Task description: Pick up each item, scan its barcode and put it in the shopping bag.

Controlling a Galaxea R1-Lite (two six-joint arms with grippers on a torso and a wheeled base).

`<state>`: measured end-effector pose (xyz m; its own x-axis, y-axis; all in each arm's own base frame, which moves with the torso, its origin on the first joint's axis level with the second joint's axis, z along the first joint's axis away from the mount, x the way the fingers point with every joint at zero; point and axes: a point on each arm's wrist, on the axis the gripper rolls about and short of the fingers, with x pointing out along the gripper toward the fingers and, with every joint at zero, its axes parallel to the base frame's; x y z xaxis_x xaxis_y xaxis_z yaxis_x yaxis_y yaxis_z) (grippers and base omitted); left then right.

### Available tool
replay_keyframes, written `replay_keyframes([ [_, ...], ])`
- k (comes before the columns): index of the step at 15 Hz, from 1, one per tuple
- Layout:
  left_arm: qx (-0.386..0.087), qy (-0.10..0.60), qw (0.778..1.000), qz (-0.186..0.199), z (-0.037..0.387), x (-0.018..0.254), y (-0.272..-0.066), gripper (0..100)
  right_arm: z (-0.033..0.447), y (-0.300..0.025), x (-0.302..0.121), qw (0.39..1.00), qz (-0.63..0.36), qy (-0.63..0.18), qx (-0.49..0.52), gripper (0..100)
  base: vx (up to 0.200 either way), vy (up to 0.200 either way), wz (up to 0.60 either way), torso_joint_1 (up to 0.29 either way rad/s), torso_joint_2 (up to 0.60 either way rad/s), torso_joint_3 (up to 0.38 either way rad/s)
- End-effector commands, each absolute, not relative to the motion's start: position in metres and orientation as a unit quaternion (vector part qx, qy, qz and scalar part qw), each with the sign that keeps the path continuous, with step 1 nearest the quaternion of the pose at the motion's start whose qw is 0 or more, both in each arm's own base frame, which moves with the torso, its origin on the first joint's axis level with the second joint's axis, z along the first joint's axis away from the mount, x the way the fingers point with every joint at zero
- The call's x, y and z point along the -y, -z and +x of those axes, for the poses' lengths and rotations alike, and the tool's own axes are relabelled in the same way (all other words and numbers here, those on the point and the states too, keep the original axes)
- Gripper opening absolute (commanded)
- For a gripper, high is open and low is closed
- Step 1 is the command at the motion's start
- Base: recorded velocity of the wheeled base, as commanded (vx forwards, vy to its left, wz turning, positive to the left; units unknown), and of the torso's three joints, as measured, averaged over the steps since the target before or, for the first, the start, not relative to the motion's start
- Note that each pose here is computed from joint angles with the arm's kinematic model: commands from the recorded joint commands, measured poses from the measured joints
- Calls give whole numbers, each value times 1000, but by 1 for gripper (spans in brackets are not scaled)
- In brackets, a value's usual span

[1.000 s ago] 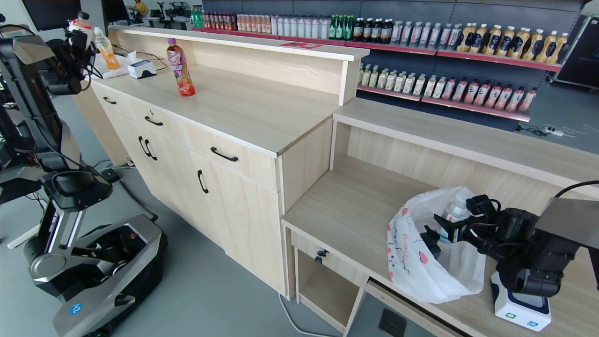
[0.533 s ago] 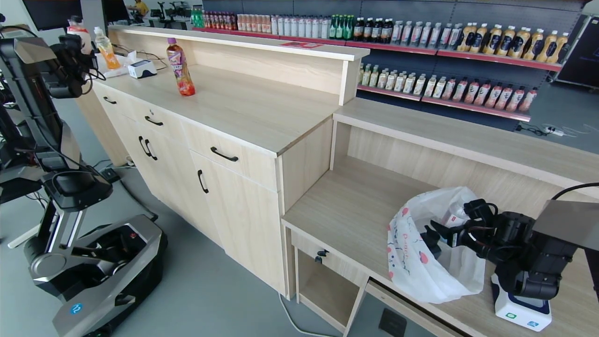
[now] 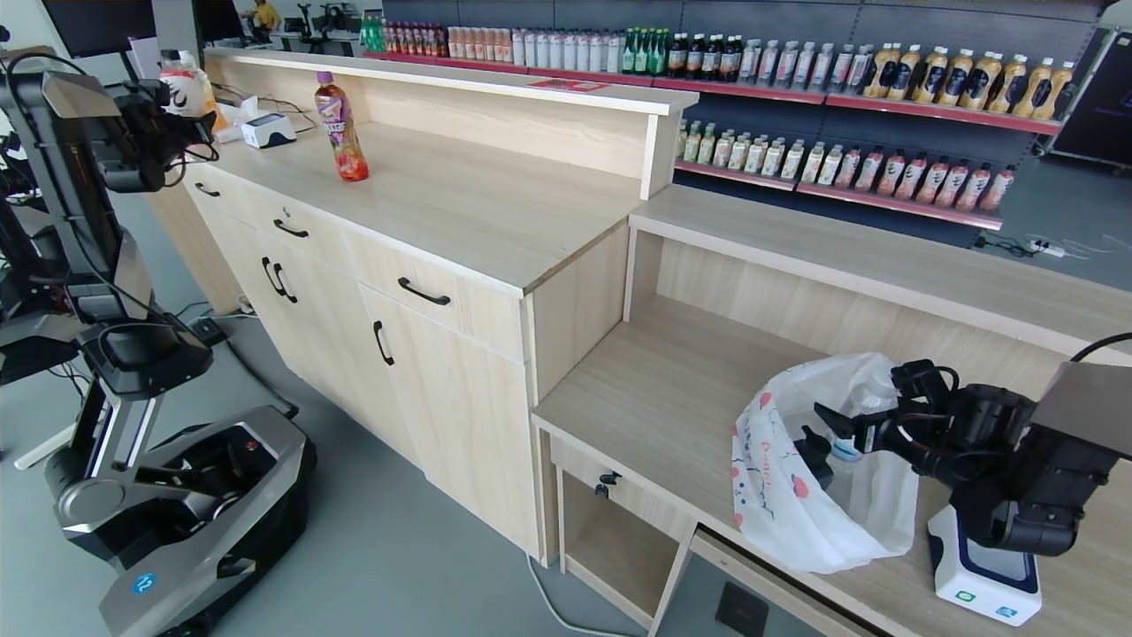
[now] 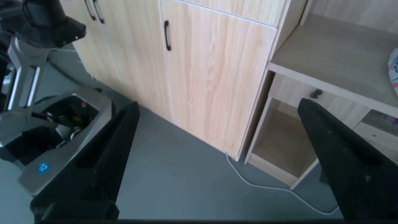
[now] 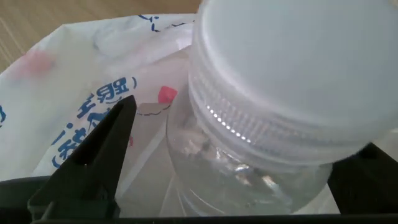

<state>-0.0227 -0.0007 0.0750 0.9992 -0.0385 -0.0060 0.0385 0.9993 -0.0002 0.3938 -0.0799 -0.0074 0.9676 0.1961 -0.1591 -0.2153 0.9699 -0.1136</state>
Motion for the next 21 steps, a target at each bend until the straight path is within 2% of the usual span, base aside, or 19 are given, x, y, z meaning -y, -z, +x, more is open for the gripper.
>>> replay_keyframes([
  [1, -3, 18, 1000, 0, -23, 1, -75, 100, 382, -36, 75, 990, -76, -105, -48, 100, 0, 0, 0, 0, 0, 0],
  [3, -3, 19, 1000, 0, -23, 1, -75, 100, 359, -87, 63, 987, -114, -109, -19, 100, 0, 0, 0, 0, 0, 0],
  [6, -3, 18, 1000, 0, -23, 1, -75, 100, 295, -152, 54, 982, -163, -97, 8, 100, 0, 0, 0, 0, 0, 0],
  [9, -3, 19, 1000, 1, -23, 1, -75, 100, 252, -186, 50, 978, -188, -82, 27, 100, 0, 0, 0, 0, 0, 0],
  [12, -3, 19, 1000, 0, -23, 1, -75, 100, 219, -215, 52, 973, -221, -36, 55, 100, 0, 0, -600, 2, 2, 7],
  [14, -3, 18, 1000, 0, -23, 1, -75, 100, 204, -226, 52, 973, -221, -3, 58, 100, 0, 0, -600, 2, 5, 0],
  [17, -3, 19, 1000, 0, -23, 1, -75, 100, 173, -230, 60, 979, -197, 55, -7, 100, 0, 0, -600, 2, 2, 4],
  [21, -3, 19, 1000, 0, -23, 1, -75, 100, 145, -212, 56, 971, -117, 181, -109, 100, 0, 0, -600, 1, 2, 5],
])
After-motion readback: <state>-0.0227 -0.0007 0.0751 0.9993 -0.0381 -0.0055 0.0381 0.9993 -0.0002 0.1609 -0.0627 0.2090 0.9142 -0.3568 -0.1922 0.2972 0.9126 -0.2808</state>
